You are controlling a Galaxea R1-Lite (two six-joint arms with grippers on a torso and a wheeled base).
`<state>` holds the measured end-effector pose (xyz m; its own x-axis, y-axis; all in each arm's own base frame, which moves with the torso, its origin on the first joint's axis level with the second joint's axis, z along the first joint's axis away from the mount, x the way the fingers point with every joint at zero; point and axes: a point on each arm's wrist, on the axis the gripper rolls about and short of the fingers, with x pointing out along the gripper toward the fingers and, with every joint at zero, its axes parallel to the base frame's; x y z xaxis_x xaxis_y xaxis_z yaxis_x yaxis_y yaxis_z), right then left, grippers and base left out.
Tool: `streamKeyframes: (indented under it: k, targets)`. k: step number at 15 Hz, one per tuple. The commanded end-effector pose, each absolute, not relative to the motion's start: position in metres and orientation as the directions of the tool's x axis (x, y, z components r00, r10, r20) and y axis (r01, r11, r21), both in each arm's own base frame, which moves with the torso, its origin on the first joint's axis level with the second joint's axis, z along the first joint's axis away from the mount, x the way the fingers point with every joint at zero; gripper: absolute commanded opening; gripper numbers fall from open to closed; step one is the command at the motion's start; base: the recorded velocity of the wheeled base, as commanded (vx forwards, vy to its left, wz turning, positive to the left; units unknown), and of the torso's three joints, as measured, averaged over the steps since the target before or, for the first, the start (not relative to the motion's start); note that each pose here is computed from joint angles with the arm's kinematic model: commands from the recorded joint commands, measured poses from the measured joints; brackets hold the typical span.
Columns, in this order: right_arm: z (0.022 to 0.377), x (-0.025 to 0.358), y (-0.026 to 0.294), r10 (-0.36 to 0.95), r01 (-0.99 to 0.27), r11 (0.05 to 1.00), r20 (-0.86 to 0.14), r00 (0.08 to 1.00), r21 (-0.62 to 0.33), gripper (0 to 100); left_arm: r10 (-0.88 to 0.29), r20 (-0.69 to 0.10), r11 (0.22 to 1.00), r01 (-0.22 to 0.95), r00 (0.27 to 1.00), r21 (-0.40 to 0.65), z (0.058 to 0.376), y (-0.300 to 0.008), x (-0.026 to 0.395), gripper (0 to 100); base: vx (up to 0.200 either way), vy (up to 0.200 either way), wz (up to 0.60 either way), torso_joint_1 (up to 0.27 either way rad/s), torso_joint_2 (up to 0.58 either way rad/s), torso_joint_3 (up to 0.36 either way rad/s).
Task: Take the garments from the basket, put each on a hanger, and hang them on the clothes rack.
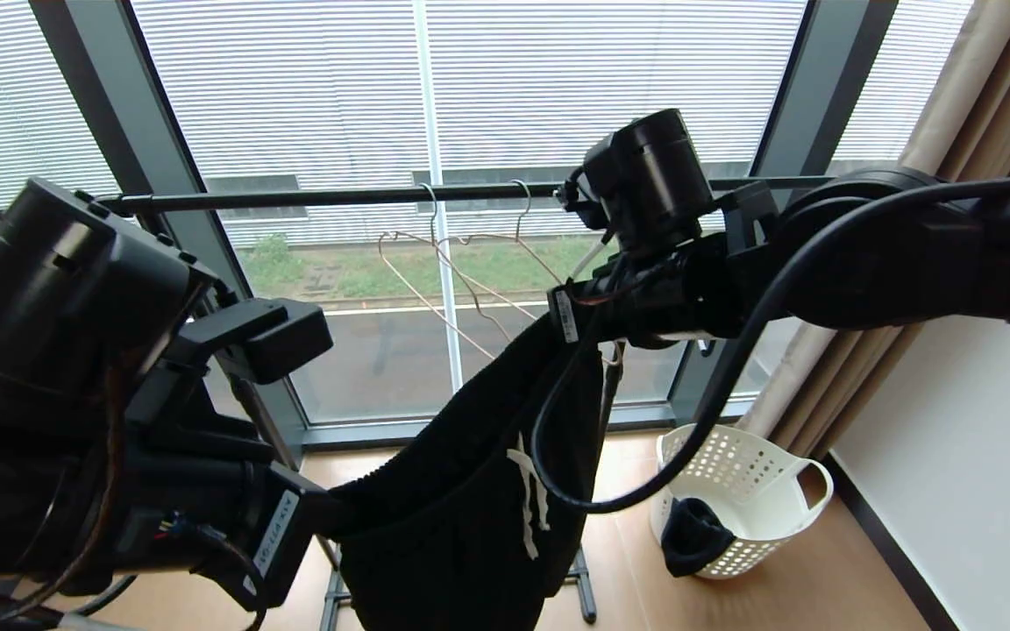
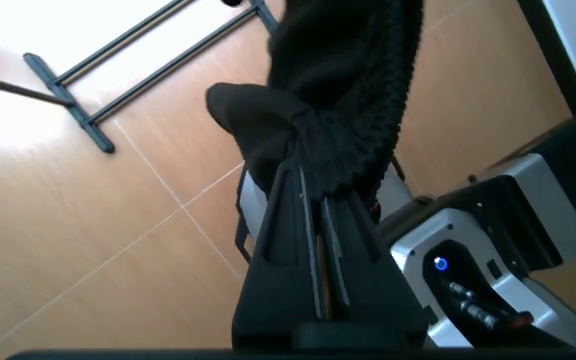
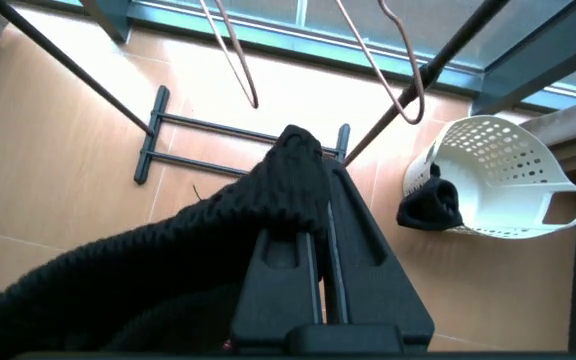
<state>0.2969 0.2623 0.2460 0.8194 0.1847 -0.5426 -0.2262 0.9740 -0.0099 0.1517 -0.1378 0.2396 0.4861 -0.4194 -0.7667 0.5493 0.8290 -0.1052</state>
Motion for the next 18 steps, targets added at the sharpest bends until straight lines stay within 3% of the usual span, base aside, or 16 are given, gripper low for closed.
streamKeyframes:
  k: [1, 6, 11, 15, 18]
  targets:
    - [0.238, 0.319, 0.288, 0.197, -0.219, 0.976, -0.535, 0.822, 0.023, 0, -0.455, -0.783, 0.784, 0.608, 0.425, -0.126, 0.234, -0.159, 0.141, 0, 0.000, 0.000, 0.00, 0.000, 0.00, 0.000]
    - [0.225, 0.309, 0.314, 0.243, -0.270, 0.962, -0.546, 0.802, 0.032, 0, -0.505, -0.778, 0.754, 0.630, 0.375, -0.186, 0.229, -0.198, 0.141, 0, 0.000, 0.000, 0.00, 0.000, 0.00, 0.000]
    - [0.225, 0.305, 0.320, 0.258, -0.272, 0.961, -0.539, 0.802, 0.054, 0, -0.543, -0.755, 0.739, 0.636, 0.367, -0.223, 0.238, -0.219, 0.142, 0, 0.000, 0.000, 0.00, 0.000, 0.00, 0.000]
    - [0.242, 0.301, 0.308, 0.269, -0.269, 0.960, -0.522, 0.810, 0.077, 0, -0.517, -0.773, 0.755, 0.622, 0.369, -0.208, 0.232, -0.211, 0.141, 0, 0.000, 0.000, 0.00, 0.000, 0.00, 0.000]
    - [0.272, 0.305, 0.270, 0.235, -0.211, 0.972, -0.498, 0.835, 0.105, 0, -0.482, -0.770, 0.803, 0.563, 0.419, -0.196, 0.232, -0.187, 0.145, 0, 0.000, 0.000, 0.00, 0.000, 0.00, 0.000]
